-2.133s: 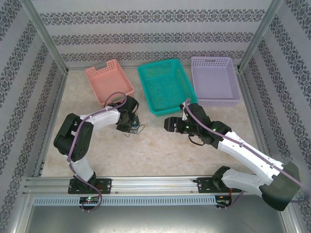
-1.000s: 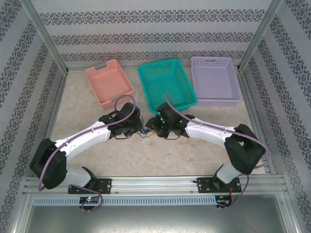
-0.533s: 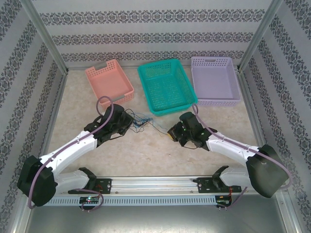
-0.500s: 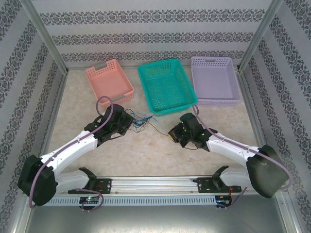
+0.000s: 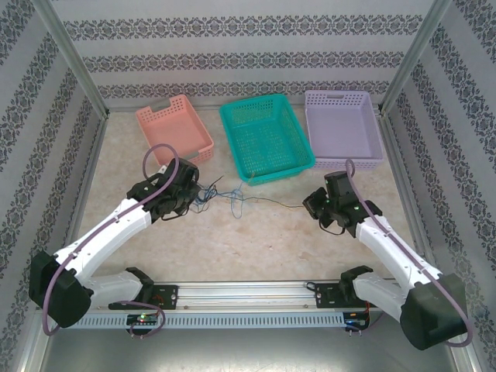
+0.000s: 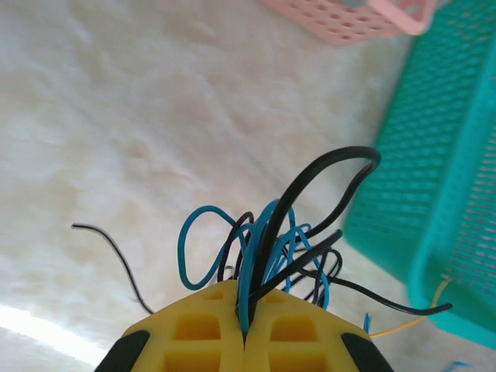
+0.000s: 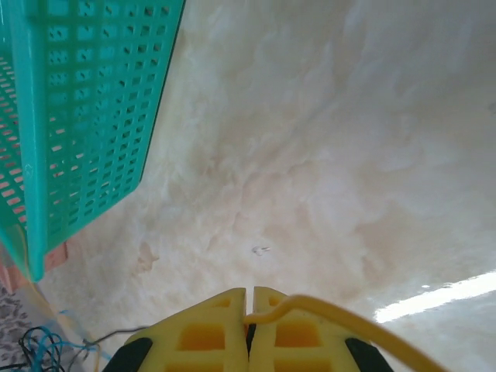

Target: Untangle the cables

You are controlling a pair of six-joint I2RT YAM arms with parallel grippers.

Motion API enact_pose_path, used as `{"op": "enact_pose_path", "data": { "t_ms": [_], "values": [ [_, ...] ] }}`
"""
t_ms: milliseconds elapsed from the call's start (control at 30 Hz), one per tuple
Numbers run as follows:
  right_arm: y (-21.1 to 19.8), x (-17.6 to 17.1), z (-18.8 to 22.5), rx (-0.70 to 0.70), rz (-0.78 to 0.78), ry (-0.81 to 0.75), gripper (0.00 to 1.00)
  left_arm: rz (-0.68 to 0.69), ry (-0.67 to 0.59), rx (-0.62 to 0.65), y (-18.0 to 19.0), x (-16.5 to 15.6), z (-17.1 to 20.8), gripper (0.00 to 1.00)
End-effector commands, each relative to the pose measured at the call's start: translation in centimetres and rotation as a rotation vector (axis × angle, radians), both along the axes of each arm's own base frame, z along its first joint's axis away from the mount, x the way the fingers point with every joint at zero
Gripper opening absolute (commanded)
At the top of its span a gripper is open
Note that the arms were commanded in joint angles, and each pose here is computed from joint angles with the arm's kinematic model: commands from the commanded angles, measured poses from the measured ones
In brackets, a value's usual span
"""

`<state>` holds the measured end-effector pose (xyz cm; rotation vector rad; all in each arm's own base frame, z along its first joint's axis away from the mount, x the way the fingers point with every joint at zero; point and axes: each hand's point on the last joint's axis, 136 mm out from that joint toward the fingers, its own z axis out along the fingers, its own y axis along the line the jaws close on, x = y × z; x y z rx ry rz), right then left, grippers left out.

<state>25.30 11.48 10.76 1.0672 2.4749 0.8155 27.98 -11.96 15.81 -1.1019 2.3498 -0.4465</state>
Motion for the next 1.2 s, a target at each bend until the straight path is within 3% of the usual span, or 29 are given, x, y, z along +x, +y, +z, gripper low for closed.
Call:
{"op": "enact_pose_path", "data": {
  "t_ms": [0, 267, 333, 400, 467, 533, 667, 833, 933, 1033, 1167],
  "values": [
    [-0.6, -0.8, 0.2, -0.110, 0.121, 0.004, 0.00, 0.015, 0.073, 0.113, 2.5, -1.7, -2.0, 0.00],
    [0.5, -0.6, -1.4, -0.219, 0.295, 0.059, 0.00, -0.022, 0.135, 0.092, 1.3, -1.5, -4.5, 0.00],
    [0.1, -0.7, -2.1, -0.270, 0.316, 0.089, 0.11, -0.027, 0.142, 0.093, 1.3, -1.6, -4.8, 0.00],
    [-0.4, -0.9, -2.9, -0.294, 0.317, 0.131, 0.30, -0.031, 0.145, 0.088, 1.2, -1.6, -4.9, 0.00],
    [-0.3, -0.8, -3.1, -0.283, 0.321, 0.138, 0.42, -0.044, 0.146, 0.071, 0.7, -1.6, -5.1, 0.00],
    [0.1, -0.8, -2.8, -0.283, 0.329, 0.123, 0.47, -0.059, 0.155, 0.051, 0.2, -1.6, -5.6, 0.00],
    [0.8, -1.1, -1.3, -0.323, 0.362, 0.065, 0.50, -0.066, 0.172, 0.037, 0.0, -1.9, -6.2, 0.00],
    [7.1, -1.1, 0.3, -0.344, 0.610, -0.100, 0.47, -0.070, 0.174, 0.064, 0.4, -2.1, -6.3, 0.00],
    [9.7, -2.0, -1.6, -0.346, 0.700, -0.033, 0.48, -0.078, 0.177, 0.068, 0.4, -2.1, -6.4, 0.00],
    [11.2, -3.1, -3.3, -0.203, 0.598, 0.110, 0.53, -0.080, 0.181, 0.058, 0.2, -2.1, -6.5, 0.00],
    [12.7, -3.6, -2.9, 0.054, 0.293, 0.228, 0.61, -0.081, 0.183, 0.048, 0.0, -2.1, -6.6, 0.00]
  ]
}}
